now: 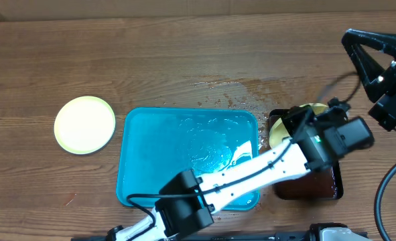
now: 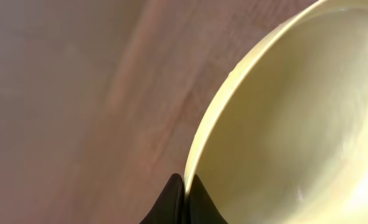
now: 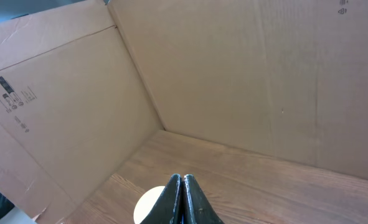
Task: Clean dirty plates on tray and stack at the side
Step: 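Swing the yellow plate left and lower it onto the plate stack, then open the left gripper and withdraw it from the stacked plates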
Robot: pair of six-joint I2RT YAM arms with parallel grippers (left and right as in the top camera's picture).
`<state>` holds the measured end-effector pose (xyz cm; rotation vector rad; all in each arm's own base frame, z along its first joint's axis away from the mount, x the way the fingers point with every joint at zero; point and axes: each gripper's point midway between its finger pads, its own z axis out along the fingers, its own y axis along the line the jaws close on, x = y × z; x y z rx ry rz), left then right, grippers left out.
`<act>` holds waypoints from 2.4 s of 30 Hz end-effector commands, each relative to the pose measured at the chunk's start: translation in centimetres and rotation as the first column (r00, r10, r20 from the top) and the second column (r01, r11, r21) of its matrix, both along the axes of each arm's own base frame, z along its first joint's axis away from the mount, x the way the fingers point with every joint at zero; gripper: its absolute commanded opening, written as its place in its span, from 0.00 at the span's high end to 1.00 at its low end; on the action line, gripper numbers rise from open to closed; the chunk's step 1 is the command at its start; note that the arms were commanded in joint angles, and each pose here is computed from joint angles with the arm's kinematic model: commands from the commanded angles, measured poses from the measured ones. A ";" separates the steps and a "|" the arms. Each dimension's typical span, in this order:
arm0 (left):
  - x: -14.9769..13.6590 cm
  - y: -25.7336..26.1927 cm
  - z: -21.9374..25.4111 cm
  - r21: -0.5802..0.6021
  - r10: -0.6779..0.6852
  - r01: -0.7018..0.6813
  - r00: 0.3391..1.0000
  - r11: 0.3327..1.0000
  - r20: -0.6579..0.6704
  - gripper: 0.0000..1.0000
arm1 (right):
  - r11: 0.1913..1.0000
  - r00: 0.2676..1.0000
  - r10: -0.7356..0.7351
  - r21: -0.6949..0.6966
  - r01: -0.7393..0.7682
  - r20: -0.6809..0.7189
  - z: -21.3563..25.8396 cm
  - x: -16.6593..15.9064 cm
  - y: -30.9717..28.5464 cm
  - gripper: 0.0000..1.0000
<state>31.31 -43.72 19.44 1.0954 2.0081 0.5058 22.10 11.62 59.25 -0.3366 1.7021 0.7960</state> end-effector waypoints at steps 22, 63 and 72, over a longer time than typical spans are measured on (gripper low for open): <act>12.7 31.0 3.6 -0.357 0.453 -0.835 0.533 0.419 -0.714 0.95 | 0.986 0.923 -0.165 -0.090 0.142 -0.347 -8.4 6.9 -2.2 0.00; -4.7 62.5 -15.4 -0.226 0.506 -0.779 -0.132 -0.584 -0.852 0.96 | 0.959 0.715 -0.271 -0.242 0.145 -0.644 -17.9 10.1 -0.7 0.00; -2.8 62.0 -15.9 -0.264 0.529 -0.804 -0.073 -0.533 -0.845 0.80 | 0.959 0.715 -0.271 -0.242 0.145 -0.644 -17.9 10.1 -0.7 0.00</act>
